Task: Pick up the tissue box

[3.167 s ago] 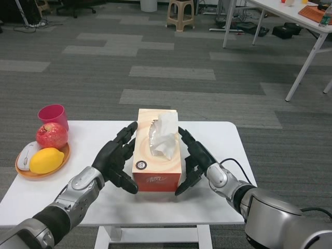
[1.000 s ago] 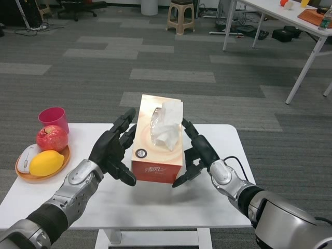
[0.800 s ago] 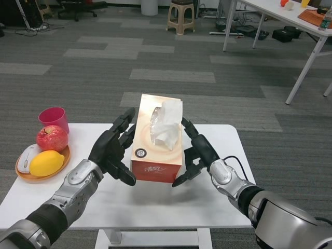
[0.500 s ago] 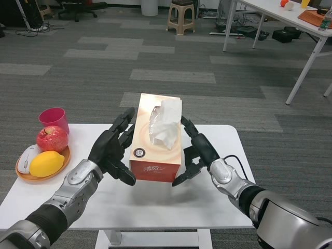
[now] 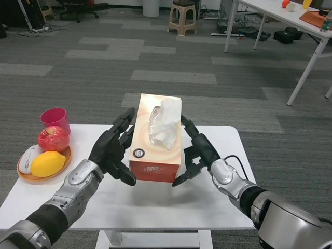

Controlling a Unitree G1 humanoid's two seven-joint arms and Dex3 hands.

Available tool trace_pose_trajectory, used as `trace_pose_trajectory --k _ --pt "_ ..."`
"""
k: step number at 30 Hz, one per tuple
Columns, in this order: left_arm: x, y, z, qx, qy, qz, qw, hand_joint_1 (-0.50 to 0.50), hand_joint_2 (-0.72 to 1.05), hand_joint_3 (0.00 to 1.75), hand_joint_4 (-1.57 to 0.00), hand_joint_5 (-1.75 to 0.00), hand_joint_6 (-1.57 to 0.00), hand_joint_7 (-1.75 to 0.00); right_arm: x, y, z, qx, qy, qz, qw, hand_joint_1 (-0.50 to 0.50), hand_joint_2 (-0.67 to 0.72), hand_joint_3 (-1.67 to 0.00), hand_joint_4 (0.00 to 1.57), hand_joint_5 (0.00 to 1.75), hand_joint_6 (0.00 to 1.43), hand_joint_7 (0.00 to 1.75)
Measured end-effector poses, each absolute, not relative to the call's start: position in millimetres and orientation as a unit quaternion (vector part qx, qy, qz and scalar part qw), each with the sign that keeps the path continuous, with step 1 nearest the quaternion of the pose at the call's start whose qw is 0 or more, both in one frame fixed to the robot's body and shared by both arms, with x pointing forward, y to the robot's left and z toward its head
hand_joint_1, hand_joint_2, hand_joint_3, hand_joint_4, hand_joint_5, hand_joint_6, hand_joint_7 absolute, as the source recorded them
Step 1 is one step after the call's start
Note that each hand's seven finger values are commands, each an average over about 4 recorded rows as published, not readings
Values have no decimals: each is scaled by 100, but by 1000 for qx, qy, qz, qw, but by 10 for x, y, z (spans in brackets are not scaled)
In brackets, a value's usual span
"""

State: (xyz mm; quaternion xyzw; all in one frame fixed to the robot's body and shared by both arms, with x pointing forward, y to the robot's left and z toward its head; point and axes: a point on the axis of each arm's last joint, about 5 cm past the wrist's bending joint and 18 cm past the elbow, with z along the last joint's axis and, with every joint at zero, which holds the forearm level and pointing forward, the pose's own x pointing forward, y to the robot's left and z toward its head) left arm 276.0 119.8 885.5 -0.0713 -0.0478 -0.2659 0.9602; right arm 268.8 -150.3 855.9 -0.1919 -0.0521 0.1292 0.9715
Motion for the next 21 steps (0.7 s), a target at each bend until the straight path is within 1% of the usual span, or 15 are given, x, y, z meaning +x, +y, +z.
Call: trace_pose_trajectory --k 7,9,13,18,21 --pt "2759 1198 8854 -71 -48 -266 960 50 -37 0 0 -31 0 0 2688 -1503 8559 -192 -52 129 971 -42 -46 -24 117 145 0 35" --pt "2758 1198 8854 -72 -48 -266 960 50 -37 0 0 -31 0 0 2689 -1504 8560 -192 -52 129 971 -42 -46 -28 117 145 0 35" --pt "2757 1197 8856 -72 -49 -266 960 50 -37 0 0 -31 0 0 2690 -1503 8562 -192 -53 130 971 -42 -48 -26 117 145 0 35" --pt "2756 1199 8857 -73 -49 -265 960 50 -37 0 0 -31 0 0 2690 -1500 8564 -191 -54 130 971 -42 -48 -28 117 145 0 35" --pt "2754 1200 8855 -73 -49 -265 960 50 -37 0 0 -31 0 0 2690 -1499 8565 -191 -54 130 971 -42 -48 -32 117 145 0 35"
